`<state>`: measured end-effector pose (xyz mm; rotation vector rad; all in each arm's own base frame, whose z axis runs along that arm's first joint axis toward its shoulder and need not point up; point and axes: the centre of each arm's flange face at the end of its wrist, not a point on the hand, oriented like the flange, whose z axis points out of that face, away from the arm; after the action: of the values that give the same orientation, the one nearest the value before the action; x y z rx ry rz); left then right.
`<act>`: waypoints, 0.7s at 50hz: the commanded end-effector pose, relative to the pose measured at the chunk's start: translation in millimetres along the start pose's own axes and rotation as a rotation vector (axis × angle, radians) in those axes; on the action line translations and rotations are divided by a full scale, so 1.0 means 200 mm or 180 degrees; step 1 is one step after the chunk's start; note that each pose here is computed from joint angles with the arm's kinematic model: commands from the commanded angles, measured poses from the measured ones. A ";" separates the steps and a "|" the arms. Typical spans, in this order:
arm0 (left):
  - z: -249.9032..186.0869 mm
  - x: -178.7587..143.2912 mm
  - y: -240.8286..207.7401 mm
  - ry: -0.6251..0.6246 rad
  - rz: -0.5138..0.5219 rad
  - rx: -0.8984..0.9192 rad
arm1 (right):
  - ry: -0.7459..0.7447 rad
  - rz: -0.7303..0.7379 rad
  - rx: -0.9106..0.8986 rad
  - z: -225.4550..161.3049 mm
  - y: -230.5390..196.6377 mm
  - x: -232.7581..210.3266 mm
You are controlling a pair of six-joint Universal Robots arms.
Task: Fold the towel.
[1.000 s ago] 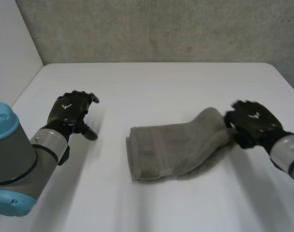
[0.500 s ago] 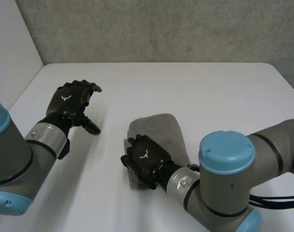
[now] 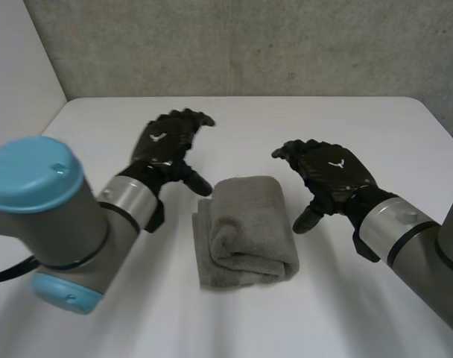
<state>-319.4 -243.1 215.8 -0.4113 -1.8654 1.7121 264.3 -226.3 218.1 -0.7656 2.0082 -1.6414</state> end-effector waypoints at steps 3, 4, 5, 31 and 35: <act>0.05 0.09 0.07 0.0123 0.0009 -0.0057 | -0.0005 0.0155 -0.0330 0.03 0.14 0.01; 0.05 0.09 0.07 0.0123 0.0009 -0.0056 | -0.0005 0.0155 -0.0330 0.03 0.14 0.01; 0.05 0.10 0.07 0.0139 0.0014 -0.0054 | 0.0005 0.0163 -0.0330 0.04 0.15 0.02; -0.12 0.11 0.47 0.0128 0.0279 -0.0982 | -0.0193 0.0497 -0.0606 0.29 0.37 -0.03; -0.16 0.02 0.45 0.0004 0.0509 -0.1016 | -0.0337 0.0448 -0.0593 0.28 0.36 -0.12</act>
<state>-338.5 -201.5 130.2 -0.6449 -2.1070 1.4619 293.5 -256.9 132.5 -0.6852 2.1524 -1.3394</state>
